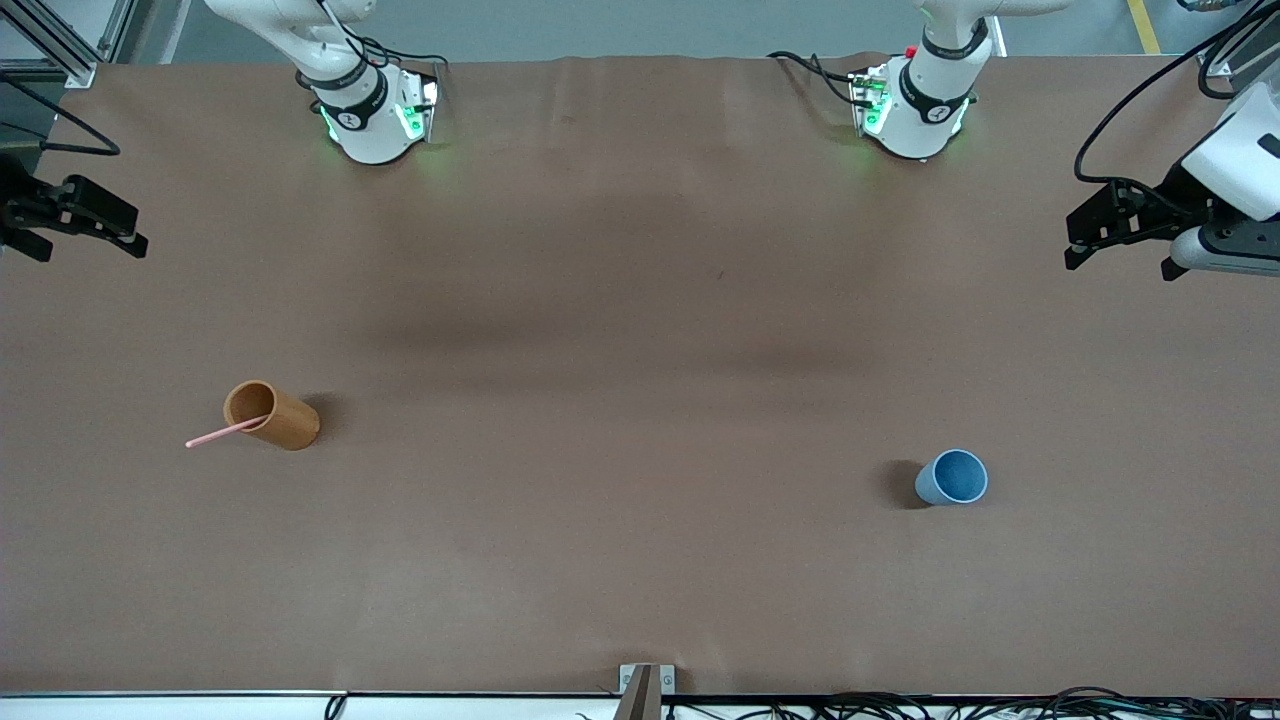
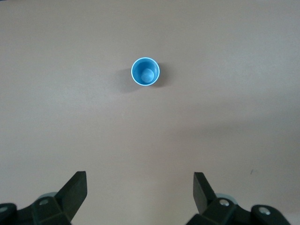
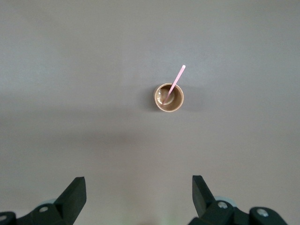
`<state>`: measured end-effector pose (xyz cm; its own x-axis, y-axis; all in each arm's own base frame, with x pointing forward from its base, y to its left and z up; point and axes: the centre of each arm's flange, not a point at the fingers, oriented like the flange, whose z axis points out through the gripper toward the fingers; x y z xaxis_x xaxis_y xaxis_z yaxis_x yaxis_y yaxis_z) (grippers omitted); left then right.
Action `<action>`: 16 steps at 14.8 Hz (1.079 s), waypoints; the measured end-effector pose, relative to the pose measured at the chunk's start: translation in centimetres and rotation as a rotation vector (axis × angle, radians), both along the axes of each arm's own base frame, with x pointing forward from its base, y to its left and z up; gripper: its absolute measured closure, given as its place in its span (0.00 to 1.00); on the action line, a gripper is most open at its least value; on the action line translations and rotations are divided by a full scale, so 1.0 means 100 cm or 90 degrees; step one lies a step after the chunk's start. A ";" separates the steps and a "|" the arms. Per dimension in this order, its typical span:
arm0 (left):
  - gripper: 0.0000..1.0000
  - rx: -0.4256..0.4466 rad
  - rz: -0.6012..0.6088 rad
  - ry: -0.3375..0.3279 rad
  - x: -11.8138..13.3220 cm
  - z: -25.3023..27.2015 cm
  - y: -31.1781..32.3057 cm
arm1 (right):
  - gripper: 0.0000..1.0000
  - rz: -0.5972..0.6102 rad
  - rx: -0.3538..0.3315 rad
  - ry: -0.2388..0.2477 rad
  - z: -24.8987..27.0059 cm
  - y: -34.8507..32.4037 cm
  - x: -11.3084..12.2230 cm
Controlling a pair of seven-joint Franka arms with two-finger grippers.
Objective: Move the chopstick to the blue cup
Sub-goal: 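Reach the right gripper to the pink chopstick while the left gripper reaches the cup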
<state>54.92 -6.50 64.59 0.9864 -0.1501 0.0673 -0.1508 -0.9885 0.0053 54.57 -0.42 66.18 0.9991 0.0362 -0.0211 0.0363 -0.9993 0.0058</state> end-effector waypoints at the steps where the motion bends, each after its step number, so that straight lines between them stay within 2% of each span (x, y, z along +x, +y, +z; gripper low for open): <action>1: 0.00 0.000 0.000 0.000 0.000 0.000 0.000 | 0.00 0.000 0.000 0.000 0.000 0.000 0.000; 8: 0.00 -0.001 0.001 0.005 0.001 -0.003 0.001 | 0.00 0.000 0.001 -0.002 0.000 0.000 0.000; 10: 0.00 -0.025 0.016 0.022 0.011 -0.017 0.010 | 0.00 0.000 0.001 -0.005 0.000 0.000 0.001; 12: 0.00 -0.048 0.039 0.026 0.034 -0.045 0.030 | 0.00 -0.003 0.001 -0.016 0.000 -0.002 0.004; 14: 0.00 -0.049 0.050 0.022 0.067 -0.094 0.042 | 0.02 -0.014 0.001 -0.008 -0.012 -0.012 0.010; 16: 0.00 -0.048 0.057 0.020 0.099 -0.153 0.043 | 0.03 -0.029 0.003 0.004 -0.042 -0.026 0.029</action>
<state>64.86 -2.19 49.27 0.9973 -0.0576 0.0445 -0.0612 -0.9946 0.0833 57.51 -3.02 61.95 0.9996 -0.0087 -0.0271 -0.0086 -1.0000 0.0016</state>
